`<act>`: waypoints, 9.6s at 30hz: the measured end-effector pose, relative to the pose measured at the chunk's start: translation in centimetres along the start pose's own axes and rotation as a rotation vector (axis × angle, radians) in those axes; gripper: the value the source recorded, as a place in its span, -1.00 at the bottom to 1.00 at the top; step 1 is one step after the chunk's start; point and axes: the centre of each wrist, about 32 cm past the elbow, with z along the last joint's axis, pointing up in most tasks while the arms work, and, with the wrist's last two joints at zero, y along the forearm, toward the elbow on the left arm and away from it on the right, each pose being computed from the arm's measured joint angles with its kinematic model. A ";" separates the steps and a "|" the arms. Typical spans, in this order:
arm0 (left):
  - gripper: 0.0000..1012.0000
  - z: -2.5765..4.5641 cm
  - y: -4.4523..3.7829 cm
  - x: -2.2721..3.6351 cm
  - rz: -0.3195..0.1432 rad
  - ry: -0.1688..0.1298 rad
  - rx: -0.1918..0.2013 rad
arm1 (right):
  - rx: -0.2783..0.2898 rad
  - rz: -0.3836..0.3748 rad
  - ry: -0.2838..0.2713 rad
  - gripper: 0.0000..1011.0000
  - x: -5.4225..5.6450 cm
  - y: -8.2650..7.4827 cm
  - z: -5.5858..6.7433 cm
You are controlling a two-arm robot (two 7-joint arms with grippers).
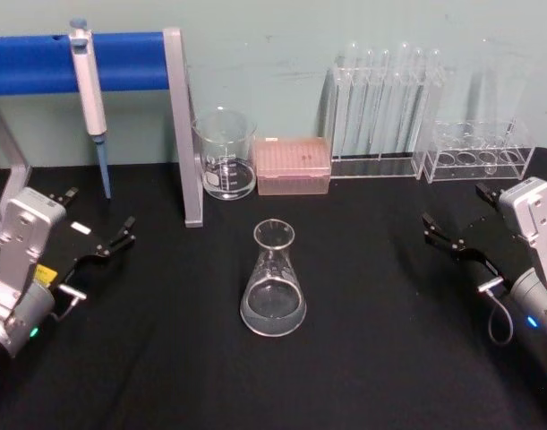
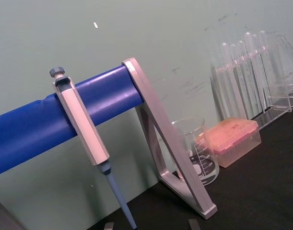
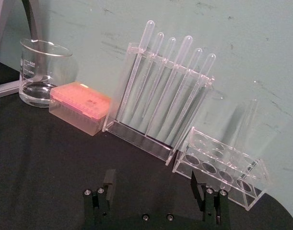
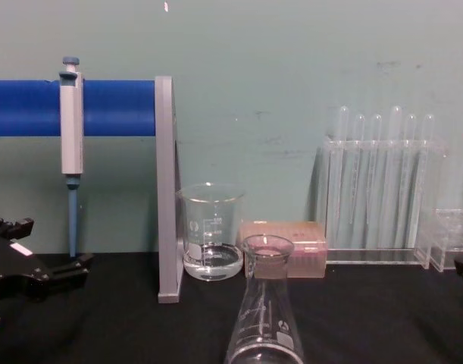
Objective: Grasp the erlenmeyer flask with one hand, shake it three times, then place it back.
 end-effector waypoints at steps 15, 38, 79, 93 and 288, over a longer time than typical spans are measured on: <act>0.98 0.00 0.00 0.00 0.000 0.000 0.000 | 0.000 0.000 0.000 0.98 0.0 0.0 0.0; 0.98 0.00 0.00 0.00 0.000 0.000 0.000 | 0.061 0.070 0.141 0.98 1.9 -0.9 0.8; 0.98 0.00 0.00 0.00 0.000 0.000 0.000 | 0.197 0.670 0.199 0.98 0.4 0.9 2.9; 0.98 0.00 0.00 0.00 0.000 0.000 0.000 | 0.204 0.772 0.188 0.98 -0.5 3.4 3.2; 0.98 0.00 0.00 0.00 0.000 0.000 0.000 | 0.291 0.348 0.277 -0.11 -1.9 4.4 9.8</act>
